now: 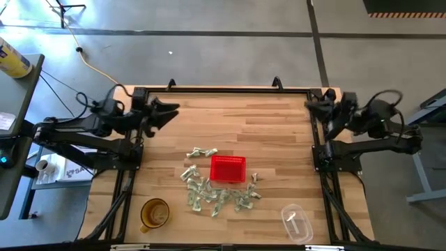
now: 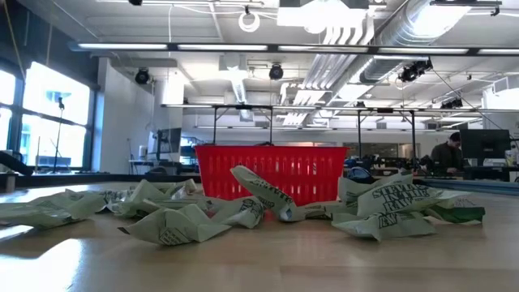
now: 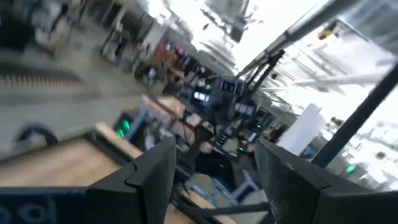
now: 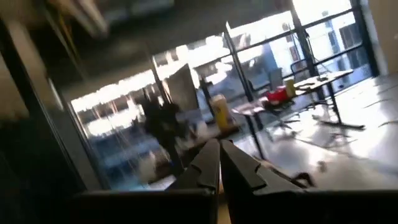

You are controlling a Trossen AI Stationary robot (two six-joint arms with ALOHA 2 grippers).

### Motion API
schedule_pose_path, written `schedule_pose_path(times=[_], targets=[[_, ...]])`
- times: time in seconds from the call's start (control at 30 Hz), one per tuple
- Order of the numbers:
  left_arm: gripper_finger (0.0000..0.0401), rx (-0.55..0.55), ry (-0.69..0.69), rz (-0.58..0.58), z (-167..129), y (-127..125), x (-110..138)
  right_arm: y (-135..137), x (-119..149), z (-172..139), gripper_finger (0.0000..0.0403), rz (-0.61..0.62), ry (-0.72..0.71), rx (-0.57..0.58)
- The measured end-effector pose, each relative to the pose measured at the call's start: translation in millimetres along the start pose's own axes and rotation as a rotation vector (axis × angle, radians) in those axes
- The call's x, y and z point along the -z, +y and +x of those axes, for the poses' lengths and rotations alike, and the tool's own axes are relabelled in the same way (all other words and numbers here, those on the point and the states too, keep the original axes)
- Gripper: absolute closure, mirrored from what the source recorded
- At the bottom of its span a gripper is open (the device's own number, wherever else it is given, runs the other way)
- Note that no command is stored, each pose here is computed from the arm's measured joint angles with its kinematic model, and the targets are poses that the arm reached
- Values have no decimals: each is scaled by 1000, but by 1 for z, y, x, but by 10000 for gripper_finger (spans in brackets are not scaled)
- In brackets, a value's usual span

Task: Pick and place Stevia / Truvia into bins
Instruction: Put the stevia packet into the orange basket

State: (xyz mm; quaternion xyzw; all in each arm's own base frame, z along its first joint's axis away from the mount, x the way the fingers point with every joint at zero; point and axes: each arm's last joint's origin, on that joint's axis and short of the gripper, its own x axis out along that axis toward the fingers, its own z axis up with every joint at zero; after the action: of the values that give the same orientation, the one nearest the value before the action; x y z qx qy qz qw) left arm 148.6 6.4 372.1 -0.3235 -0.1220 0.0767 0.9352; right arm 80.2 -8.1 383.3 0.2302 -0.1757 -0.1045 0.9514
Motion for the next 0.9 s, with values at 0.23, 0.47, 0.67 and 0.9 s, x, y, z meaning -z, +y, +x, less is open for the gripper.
schedule_pose_path(times=[0.23,0.47,0.67,0.9], targets=[[148,-148,156,-71,20,15,26,6,-18,2,399,296,-215,-33],[206,-496,519,7,18,48,69,1,-14,5,399,66,-225,134],[291,-542,746,179,26,62,93,-3,10,29,398,19,-84,230],[274,-607,1025,345,30,81,122,-6,51,68,397,-42,154,218]])
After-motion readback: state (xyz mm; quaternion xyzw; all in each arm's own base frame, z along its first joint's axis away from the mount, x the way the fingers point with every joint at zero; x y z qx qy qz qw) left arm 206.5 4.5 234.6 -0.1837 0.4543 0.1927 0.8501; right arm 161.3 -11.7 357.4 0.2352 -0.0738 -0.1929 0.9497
